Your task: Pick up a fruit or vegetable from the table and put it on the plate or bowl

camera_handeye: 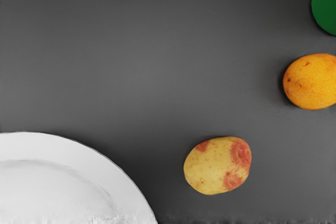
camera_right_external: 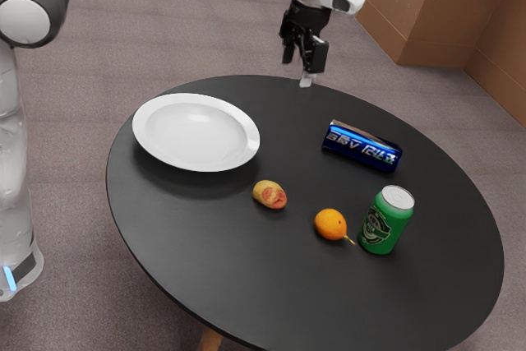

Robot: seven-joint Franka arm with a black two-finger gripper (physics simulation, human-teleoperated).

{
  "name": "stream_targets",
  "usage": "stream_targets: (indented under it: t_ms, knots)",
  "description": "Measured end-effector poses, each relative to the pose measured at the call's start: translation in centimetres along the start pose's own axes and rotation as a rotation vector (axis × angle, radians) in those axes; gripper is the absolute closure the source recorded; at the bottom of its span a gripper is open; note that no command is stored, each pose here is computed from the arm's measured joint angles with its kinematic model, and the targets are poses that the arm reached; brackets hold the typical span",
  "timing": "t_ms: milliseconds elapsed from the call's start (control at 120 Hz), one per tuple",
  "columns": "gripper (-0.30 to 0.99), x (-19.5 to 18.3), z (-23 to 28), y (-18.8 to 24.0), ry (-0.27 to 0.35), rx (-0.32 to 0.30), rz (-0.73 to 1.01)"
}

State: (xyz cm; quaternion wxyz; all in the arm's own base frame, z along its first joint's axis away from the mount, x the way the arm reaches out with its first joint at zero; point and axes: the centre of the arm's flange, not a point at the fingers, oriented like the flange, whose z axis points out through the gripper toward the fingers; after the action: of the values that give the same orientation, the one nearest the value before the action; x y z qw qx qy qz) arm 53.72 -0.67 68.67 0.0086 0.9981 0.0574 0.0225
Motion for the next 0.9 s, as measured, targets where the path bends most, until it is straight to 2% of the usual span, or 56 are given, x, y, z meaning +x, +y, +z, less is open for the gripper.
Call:
stream_targets:
  t_ms: [192, 300, 467, 567, 658, 708, 767, 900]
  knots:
    - [0.00, -0.5, 0.6, 2.4, -0.043, -0.001, -0.047]
    - [0.00, -1.1, 0.3, 3.9, -0.045, 0.004, -0.047]
    - [0.00, -1.3, -0.2, 7.1, -0.017, -0.012, 0.091]
    - [0.00, -0.5, 1.3, 8.8, -0.016, 0.041, 0.202]
    - [0.00, 0.5, 3.2, 10.2, -0.028, 0.043, 0.293]
    - [0.00, 0.5, 3.9, 9.5, -0.032, 0.041, 0.313]
    - [0.00, -1.7, 4.6, 7.2, -0.029, 0.044, 0.317]
    - [0.00, -5.1, 5.0, 3.0, 0.032, 0.037, 0.329]
